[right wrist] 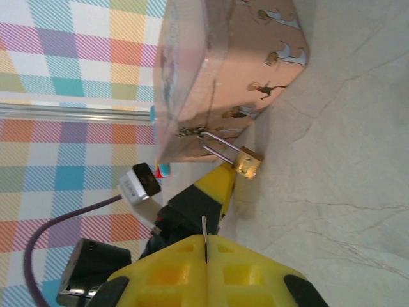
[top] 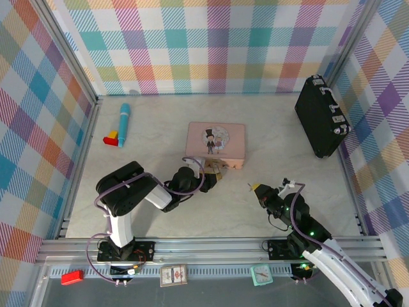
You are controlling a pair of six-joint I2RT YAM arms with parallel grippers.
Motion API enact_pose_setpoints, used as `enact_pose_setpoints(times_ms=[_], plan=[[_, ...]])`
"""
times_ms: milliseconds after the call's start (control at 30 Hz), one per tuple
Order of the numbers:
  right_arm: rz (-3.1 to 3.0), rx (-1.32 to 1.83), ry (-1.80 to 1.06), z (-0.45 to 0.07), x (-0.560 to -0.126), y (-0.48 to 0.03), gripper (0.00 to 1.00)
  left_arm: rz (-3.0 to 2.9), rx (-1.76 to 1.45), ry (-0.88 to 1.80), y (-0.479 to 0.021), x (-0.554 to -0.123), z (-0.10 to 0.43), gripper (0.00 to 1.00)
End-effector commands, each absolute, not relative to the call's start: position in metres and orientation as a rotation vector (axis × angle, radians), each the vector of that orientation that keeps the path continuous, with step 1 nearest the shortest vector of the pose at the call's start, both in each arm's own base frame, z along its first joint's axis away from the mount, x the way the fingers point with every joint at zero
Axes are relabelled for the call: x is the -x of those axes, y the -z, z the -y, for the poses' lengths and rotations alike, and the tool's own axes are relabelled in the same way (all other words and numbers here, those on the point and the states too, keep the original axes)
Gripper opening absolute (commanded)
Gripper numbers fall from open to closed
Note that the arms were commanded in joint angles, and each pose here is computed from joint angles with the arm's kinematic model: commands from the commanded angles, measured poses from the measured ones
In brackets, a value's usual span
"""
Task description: Unlock the padlock with the key
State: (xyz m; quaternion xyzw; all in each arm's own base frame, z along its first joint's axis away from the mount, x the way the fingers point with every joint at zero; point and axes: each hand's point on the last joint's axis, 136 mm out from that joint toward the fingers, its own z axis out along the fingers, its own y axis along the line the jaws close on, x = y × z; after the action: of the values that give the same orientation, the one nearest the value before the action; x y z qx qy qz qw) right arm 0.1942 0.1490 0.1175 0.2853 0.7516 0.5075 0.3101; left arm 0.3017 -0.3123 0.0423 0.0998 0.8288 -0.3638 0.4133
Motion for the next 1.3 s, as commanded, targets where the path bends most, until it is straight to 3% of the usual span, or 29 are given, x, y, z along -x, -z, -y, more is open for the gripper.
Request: enact_pose_setpoints(times_ms=[0, 233, 433, 900, 1267], plan=[[-2.069, -0.745, -1.299, -0.150, -0.189, -0.104, 0.00, -2.089, -0.364, 0.959, -0.030, -0.294, 0.319, 0.47], [-2.068, -0.741, -1.299, -0.152, -0.190, -0.107, 0.00, -2.186, -0.396, 0.953, -0.011, -0.299, 0.330, 0.48], [-2.065, -0.750, -1.296, -0.151, -0.191, -0.107, 0.00, -2.273, -0.404, 0.840, 0.001, -0.305, 0.326, 0.42], [-2.096, -0.738, -1.324, -0.162, -0.194, -0.106, 0.00, -2.279, -0.326, 0.881, -0.011, -0.311, 0.332, 0.08], [-2.121, -0.795, -1.461, -0.188, -0.205, -0.107, 0.00, -2.316, -0.101, 1.032, -0.056, -0.301, 0.347, 0.01]])
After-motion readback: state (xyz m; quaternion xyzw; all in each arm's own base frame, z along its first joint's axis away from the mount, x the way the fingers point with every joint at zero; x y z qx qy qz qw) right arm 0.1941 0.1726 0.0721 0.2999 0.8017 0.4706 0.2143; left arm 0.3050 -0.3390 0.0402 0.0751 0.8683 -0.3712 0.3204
